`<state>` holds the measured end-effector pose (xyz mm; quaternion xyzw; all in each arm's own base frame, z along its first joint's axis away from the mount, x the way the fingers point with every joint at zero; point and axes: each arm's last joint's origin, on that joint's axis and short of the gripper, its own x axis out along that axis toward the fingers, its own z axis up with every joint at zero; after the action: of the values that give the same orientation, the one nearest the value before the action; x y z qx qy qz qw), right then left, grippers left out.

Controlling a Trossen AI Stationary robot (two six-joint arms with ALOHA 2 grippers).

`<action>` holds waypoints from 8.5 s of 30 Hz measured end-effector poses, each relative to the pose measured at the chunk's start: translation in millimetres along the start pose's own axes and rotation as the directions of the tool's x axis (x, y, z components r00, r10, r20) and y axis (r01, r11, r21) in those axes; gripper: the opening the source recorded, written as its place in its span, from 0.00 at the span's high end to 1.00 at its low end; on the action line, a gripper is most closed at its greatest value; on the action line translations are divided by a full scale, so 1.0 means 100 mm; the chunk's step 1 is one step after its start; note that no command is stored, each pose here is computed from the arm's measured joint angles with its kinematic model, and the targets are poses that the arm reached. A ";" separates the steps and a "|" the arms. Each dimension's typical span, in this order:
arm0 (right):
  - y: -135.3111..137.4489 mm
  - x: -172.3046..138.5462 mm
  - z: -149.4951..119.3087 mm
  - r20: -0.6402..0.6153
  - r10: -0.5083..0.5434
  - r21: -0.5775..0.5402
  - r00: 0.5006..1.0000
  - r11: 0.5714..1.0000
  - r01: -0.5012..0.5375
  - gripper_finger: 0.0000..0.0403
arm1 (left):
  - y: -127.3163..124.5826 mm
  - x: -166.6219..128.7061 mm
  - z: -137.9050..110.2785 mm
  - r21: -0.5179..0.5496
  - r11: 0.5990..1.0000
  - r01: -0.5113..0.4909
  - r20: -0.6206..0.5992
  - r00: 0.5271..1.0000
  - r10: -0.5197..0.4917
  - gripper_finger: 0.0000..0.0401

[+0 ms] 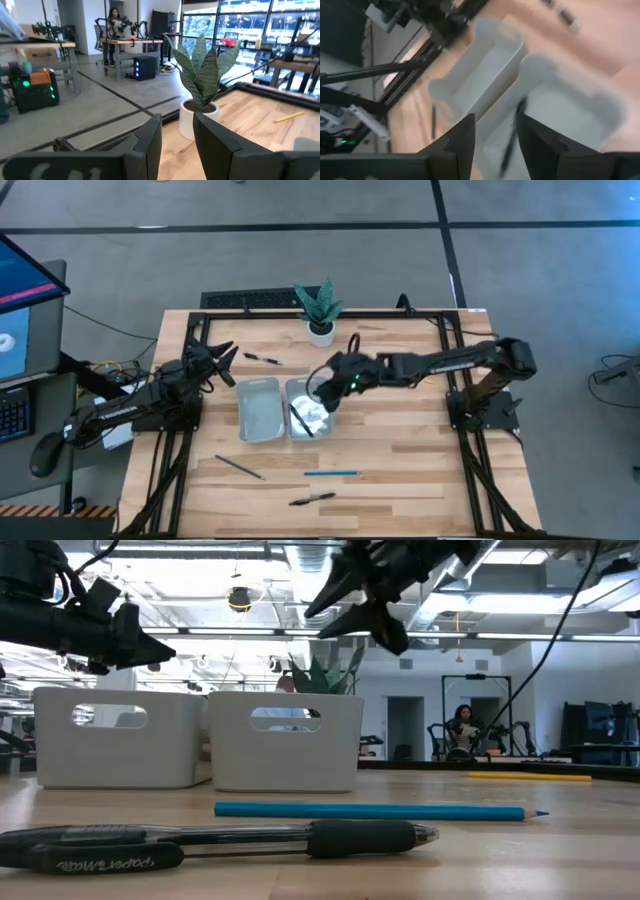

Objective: Sort pens & pencils
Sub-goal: Put the top black pen into the right gray bin

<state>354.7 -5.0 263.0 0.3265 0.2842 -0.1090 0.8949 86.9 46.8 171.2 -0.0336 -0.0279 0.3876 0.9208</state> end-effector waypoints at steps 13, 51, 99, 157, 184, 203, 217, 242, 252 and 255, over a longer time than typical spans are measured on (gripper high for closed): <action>-0.62 -0.60 0.46 0.045 -0.208 -0.206 0.977 0.955 0.212 0.59 | 0.00 0.00 0.00 -0.125 0.992 -0.012 0.006 1.000 0.013 0.74; -1.24 -0.87 0.88 0.218 -0.334 -0.270 0.917 0.882 0.385 0.58 | -0.02 -0.01 0.14 -0.329 0.940 0.091 0.085 0.994 -0.067 0.41; -1.32 -0.91 0.91 0.224 -0.357 -0.309 0.907 0.857 0.413 0.59 | 0.37 1.64 1.09 0.479 0.739 0.474 -0.827 0.526 0.199 0.62; -1.53 -1.17 0.86 0.142 -0.459 -0.199 0.877 0.855 0.479 0.59 | 0.29 1.98 0.15 0.103 0.596 0.797 -0.993 0.119 0.012 0.25; -1.54 -1.17 0.82 0.103 -0.470 -0.202 0.877 0.853 0.481 0.59 | 0.25 2.10 -0.33 -0.008 0.681 0.732 -1.000 -0.021 0.010 0.25; -1.54 -1.17 0.82 0.100 -0.470 -0.202 0.877 0.853 0.481 0.58 | 0.24 2.05 -0.42 0.045 0.688 0.724 -0.997 -0.016 0.081 0.25; -1.54 -1.17 0.82 0.097 -0.471 -0.201 0.877 0.854 0.481 0.58 | 0.08 1.99 -0.49 0.080 0.652 0.754 -0.992 0.000 0.122 0.34; -1.54 -1.17 0.82 0.097 -0.471 -0.201 0.877 0.854 0.481 0.58 | 0.07 2.00 -0.50 0.072 0.659 0.749 -0.995 0.005 0.103 0.82; -1.54 -1.17 0.82 0.097 -0.471 -0.201 0.877 0.854 0.480 0.58 | 0.07 2.00 -0.49 0.070 0.659 0.749 -0.995 0.008 0.096 0.91; -1.54 -1.17 0.82 0.097 -0.471 -0.201 0.877 0.854 0.480 0.58 | 0.07 2.00 -0.49 0.069 0.659 0.749 -0.995 0.008 0.095 0.90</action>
<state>236.7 -174.6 301.1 0.1431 0.3464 -0.3019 0.8766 225.3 192.9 126.4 0.0284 0.7017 -0.0057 0.7119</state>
